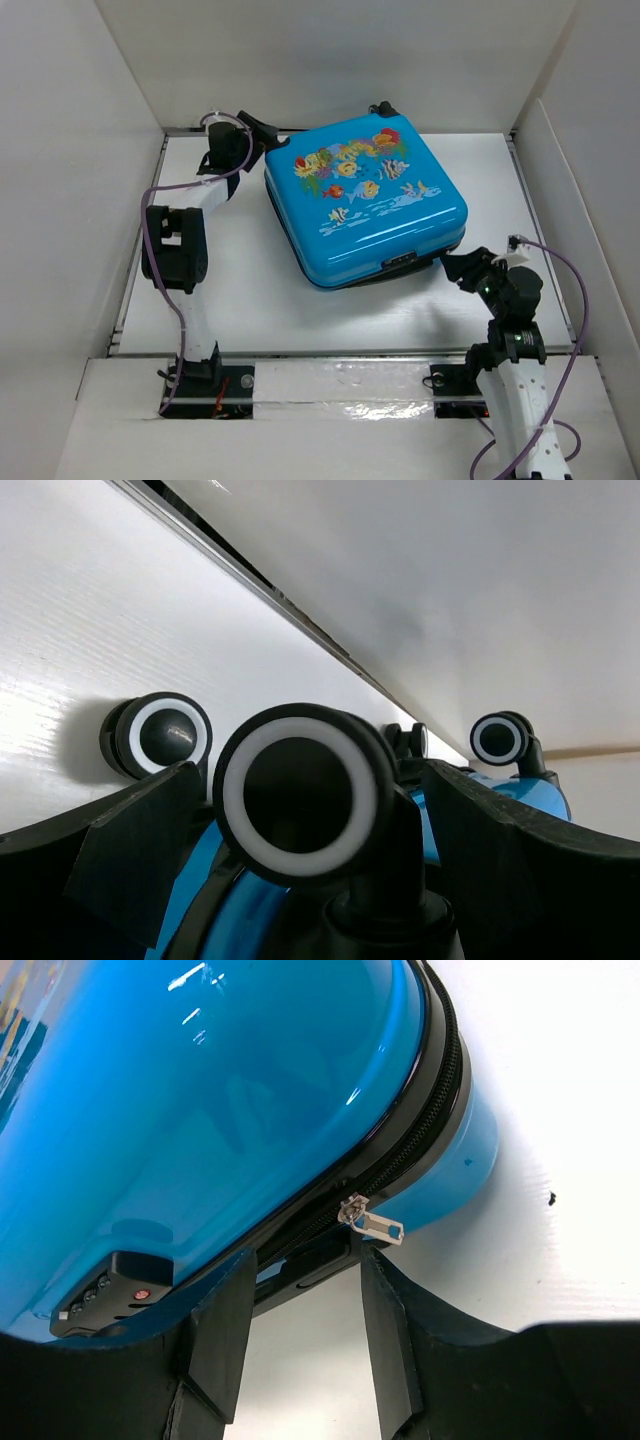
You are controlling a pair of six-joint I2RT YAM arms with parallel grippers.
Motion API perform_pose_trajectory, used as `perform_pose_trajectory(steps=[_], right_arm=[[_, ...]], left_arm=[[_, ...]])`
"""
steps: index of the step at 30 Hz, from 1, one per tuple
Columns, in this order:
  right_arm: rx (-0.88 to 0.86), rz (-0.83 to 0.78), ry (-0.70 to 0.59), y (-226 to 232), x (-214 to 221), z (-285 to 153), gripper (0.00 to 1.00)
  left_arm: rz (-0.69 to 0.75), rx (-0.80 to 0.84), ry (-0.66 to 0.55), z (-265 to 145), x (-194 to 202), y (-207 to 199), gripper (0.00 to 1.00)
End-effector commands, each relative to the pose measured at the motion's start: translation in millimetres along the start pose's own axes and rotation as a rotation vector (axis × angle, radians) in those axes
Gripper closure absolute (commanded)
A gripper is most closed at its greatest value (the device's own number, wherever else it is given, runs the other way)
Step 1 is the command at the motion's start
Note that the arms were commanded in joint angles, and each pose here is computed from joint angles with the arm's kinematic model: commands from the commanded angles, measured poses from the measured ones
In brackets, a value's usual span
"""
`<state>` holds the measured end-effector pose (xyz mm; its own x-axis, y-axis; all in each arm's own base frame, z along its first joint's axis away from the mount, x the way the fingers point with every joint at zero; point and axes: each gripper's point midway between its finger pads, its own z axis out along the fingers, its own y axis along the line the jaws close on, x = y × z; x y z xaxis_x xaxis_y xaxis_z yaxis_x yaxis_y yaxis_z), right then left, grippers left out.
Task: Pack the luggage
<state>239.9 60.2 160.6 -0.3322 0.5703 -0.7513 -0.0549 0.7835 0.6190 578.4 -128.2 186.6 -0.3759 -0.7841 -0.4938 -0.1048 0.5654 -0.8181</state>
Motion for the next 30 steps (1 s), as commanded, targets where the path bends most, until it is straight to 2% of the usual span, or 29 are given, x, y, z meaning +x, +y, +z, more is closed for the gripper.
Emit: perform_pose_trajectory(steps=[1, 7, 11, 14, 15, 17, 18, 21, 22, 26, 30], right_arm=[[-0.063, -0.040, -0.030, 18.8, -15.0, -2.9, 0.48], [-0.064, -0.041, -0.026, 18.6, -14.5, -2.2, 0.48], [-0.070, -0.041, -0.024, 19.7, -14.0, -2.6, 0.47], [-0.079, -0.042, -0.019, 21.2, -12.7, -3.3, 0.47], [-0.082, -0.042, -0.015, 21.7, -12.0, -3.3, 0.48], [-0.086, -0.043, -0.015, 22.3, -11.9, -3.6, 0.47], [-0.089, -0.045, -0.014, 22.6, -11.6, -3.7, 0.47], [-0.092, -0.044, -0.015, 23.0, -11.9, -3.1, 0.47], [-0.093, -0.043, -0.014, 23.3, -11.7, -3.4, 0.46], [-0.079, -0.033, -0.017, 20.6, -12.0, -2.1, 0.28], [-0.064, -0.024, -0.033, 18.9, -15.2, -1.9, 0.27]], left_arm=[[0.027, 0.052, -0.021, -5.6, -14.8, -27.9, 0.07], [-0.017, 0.103, 0.029, 11.0, -1.9, -26.9, 0.10], [-0.100, 0.152, 0.012, 11.9, 0.5, -28.2, 0.13], [-0.123, 0.198, -0.011, 11.2, -2.7, -34.3, 0.23], [-0.145, 0.237, -0.026, 6.3, -5.1, -41.0, 0.38], [-0.164, 0.267, -0.032, 1.3, -6.1, -46.3, 0.50], [-0.167, 0.291, -0.030, -3.8, -7.8, -53.6, 0.62], [-0.162, 0.339, -0.034, -16.2, -16.0, -74.7, 0.81], [-0.161, 0.348, -0.026, -20.4, -13.6, -82.5, 0.84], [-0.158, 0.348, -0.026, -36.7, -24.9, -103.6, 0.92], [-0.133, 0.360, -0.014, -48.9, -38.5, -132.4, 0.96]])
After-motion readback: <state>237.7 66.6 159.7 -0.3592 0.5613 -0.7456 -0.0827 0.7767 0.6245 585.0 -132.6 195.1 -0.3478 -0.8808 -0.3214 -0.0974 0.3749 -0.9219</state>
